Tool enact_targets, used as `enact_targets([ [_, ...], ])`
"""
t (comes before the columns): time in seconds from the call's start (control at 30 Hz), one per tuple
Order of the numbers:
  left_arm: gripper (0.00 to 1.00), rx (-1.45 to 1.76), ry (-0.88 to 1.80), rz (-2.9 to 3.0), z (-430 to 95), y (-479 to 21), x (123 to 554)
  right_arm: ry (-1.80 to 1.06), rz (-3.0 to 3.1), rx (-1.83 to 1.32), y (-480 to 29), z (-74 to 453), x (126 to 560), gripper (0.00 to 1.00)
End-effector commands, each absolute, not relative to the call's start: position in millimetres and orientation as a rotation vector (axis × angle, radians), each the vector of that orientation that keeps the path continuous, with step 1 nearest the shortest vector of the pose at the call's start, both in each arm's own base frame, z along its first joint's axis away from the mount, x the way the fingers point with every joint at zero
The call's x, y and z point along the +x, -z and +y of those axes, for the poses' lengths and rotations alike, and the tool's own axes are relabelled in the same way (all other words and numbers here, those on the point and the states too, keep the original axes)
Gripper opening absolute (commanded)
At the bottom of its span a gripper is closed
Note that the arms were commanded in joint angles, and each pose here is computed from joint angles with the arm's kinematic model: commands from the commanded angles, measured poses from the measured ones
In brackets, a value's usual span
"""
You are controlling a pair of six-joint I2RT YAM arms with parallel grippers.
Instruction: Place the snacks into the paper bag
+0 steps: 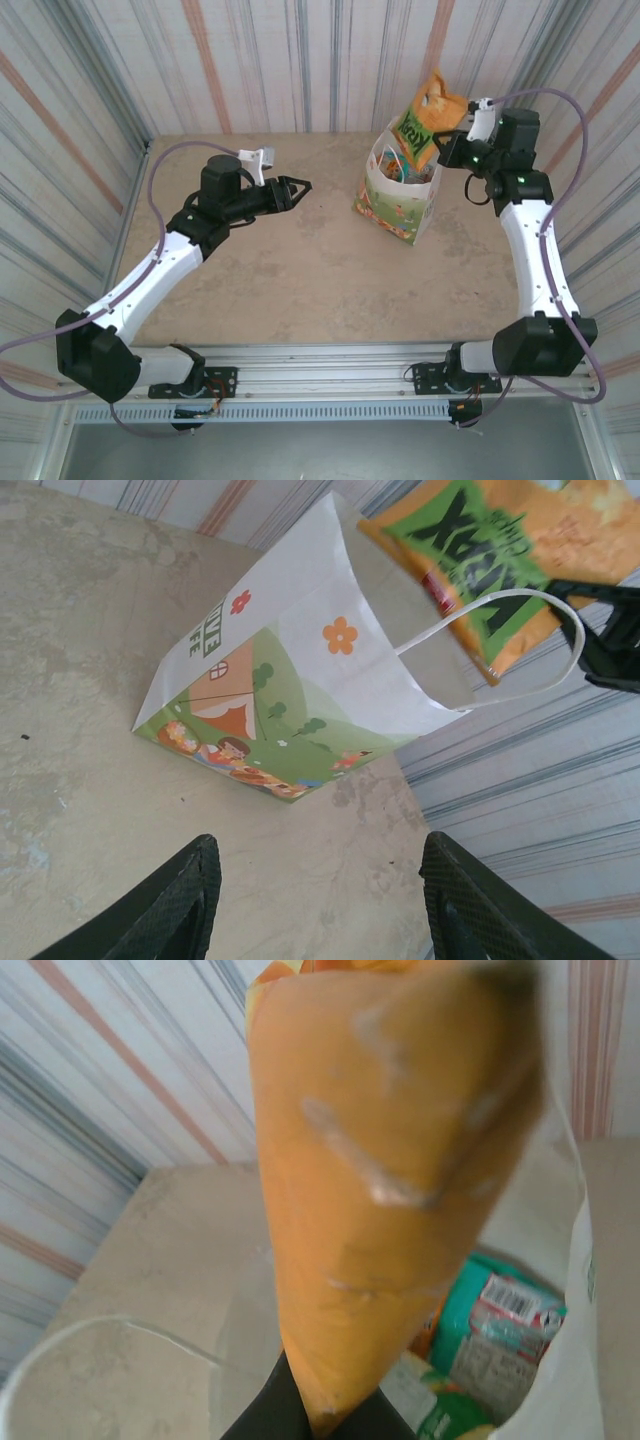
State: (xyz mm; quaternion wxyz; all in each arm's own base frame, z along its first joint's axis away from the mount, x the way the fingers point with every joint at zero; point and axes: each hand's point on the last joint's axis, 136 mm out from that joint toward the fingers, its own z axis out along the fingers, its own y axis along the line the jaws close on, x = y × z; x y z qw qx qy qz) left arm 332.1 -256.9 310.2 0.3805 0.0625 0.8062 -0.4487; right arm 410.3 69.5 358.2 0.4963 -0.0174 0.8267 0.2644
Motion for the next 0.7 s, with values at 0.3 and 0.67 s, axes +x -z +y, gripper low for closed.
enact_targets([
  [0.3, 0.56, 0.118, 1.088, 2.077, -248, -301, 338, -0.644, 2.277, 0.005, -315, 79, 399, 0.0],
  [0.67, 0.56, 0.091, 1.086, 2.09, -244, -293, 340, -0.857, 2.381, 0.034, -290, 107, 410, 0.0],
])
